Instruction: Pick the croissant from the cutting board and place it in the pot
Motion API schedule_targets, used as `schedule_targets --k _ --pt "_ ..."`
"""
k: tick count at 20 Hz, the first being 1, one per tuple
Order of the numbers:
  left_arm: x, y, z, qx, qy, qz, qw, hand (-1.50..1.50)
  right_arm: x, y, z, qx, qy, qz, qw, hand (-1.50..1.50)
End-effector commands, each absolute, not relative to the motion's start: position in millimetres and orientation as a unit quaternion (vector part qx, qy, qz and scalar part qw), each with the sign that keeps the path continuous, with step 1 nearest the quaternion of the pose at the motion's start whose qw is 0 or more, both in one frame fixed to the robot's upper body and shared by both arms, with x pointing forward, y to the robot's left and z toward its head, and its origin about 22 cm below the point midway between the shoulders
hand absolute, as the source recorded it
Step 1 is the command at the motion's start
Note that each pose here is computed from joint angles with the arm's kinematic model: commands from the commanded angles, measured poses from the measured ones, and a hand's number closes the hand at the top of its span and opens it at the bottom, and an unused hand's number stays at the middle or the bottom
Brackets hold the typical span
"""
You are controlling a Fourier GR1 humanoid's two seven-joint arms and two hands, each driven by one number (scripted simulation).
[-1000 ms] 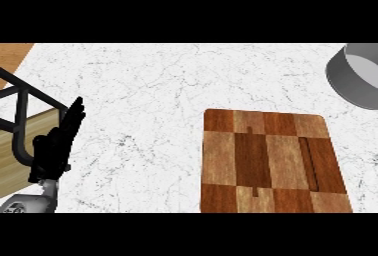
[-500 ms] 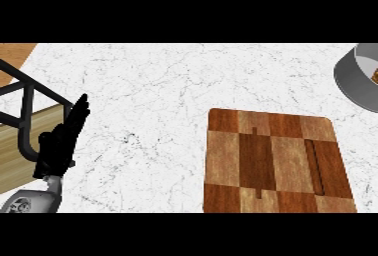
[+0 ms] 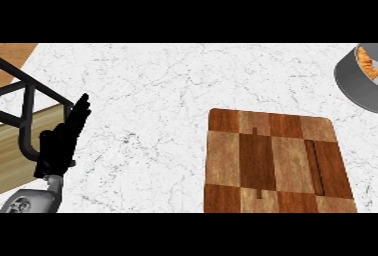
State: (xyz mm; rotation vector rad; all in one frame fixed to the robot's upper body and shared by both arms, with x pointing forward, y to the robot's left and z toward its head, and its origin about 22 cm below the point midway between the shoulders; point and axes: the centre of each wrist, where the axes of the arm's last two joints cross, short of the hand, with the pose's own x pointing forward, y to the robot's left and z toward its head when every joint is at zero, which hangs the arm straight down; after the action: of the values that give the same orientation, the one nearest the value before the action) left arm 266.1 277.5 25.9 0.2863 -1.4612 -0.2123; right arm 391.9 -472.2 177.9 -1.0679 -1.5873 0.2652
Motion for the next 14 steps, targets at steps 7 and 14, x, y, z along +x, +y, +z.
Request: schedule_targets --k 7,14 --pt "260 311 30 0.168 -0.654 -0.088 0.732 0.00 372 -503 195 -0.348 -0.762 -0.028 0.546 -1.50" --pt "246 308 20 0.177 -0.644 -0.083 0.739 0.00 330 -545 185 -0.291 -0.770 -0.043 0.566 -1.50"
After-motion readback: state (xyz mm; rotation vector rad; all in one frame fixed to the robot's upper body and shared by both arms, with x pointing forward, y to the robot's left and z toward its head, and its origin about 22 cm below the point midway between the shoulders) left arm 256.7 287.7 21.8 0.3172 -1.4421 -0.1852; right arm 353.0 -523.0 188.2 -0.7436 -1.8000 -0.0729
